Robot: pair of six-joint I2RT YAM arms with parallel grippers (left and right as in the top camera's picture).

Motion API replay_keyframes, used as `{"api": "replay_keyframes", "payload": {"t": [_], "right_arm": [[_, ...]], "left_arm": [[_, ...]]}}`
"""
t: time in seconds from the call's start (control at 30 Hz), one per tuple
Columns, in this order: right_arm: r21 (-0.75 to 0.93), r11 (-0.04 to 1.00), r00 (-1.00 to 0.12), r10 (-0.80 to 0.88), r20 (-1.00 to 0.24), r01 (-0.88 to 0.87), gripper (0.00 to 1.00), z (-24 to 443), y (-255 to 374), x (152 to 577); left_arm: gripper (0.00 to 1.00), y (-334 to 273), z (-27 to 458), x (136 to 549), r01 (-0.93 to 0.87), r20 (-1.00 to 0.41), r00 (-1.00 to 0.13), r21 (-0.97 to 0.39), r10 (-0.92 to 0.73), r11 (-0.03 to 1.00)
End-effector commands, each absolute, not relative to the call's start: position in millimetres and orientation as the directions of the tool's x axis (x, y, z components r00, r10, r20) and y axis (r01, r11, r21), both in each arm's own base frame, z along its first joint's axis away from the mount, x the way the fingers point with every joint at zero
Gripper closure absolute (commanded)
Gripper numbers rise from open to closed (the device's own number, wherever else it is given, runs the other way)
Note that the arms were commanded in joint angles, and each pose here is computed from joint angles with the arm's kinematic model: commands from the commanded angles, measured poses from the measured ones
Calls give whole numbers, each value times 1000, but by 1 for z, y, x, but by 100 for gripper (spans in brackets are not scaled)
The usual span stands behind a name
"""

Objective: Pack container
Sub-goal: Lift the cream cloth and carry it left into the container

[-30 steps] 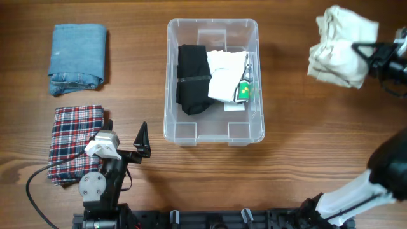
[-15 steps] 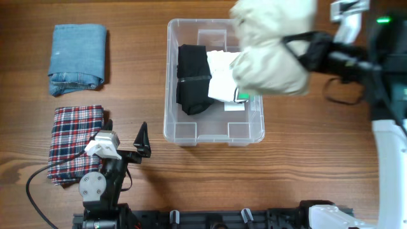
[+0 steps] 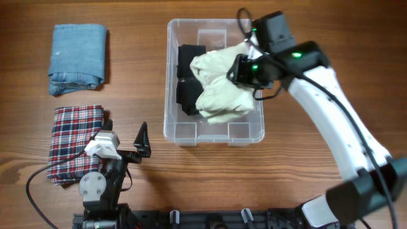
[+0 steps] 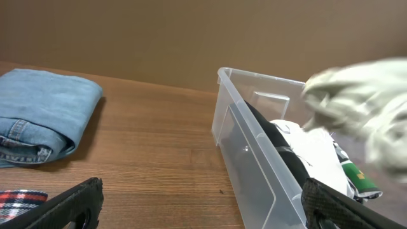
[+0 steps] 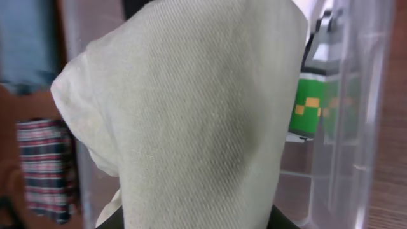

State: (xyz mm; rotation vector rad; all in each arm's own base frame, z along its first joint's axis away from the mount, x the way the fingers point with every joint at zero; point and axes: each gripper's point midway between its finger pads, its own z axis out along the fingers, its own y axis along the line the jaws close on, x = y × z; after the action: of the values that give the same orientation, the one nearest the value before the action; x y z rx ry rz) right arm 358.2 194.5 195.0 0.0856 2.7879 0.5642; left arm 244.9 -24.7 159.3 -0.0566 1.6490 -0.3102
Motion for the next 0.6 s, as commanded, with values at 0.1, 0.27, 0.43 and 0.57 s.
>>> {"api": "replay_keyframes", "payload": {"t": [0.1,0.27,0.43,0.57], "right_arm": [[321,947,-965,86,-247,2,86,161,199,370],[266,958,-947,182,-264,110,86,157,184,379],[241,958,-944,216,-249,155,86,154,178,375],[194,958,-941,252,-227,210,86,148,167,368]], "left_arm": [[0,-21,156,245,132,-973,-107,-216,-203,967],[0,-21,156,245,132,-973,-107,-217,-203,967],[0,-21,156,245,132,-973,-107,-216,-203,967],[0,-22,156,245,132,-973,-107,-217,-203,967]]}}
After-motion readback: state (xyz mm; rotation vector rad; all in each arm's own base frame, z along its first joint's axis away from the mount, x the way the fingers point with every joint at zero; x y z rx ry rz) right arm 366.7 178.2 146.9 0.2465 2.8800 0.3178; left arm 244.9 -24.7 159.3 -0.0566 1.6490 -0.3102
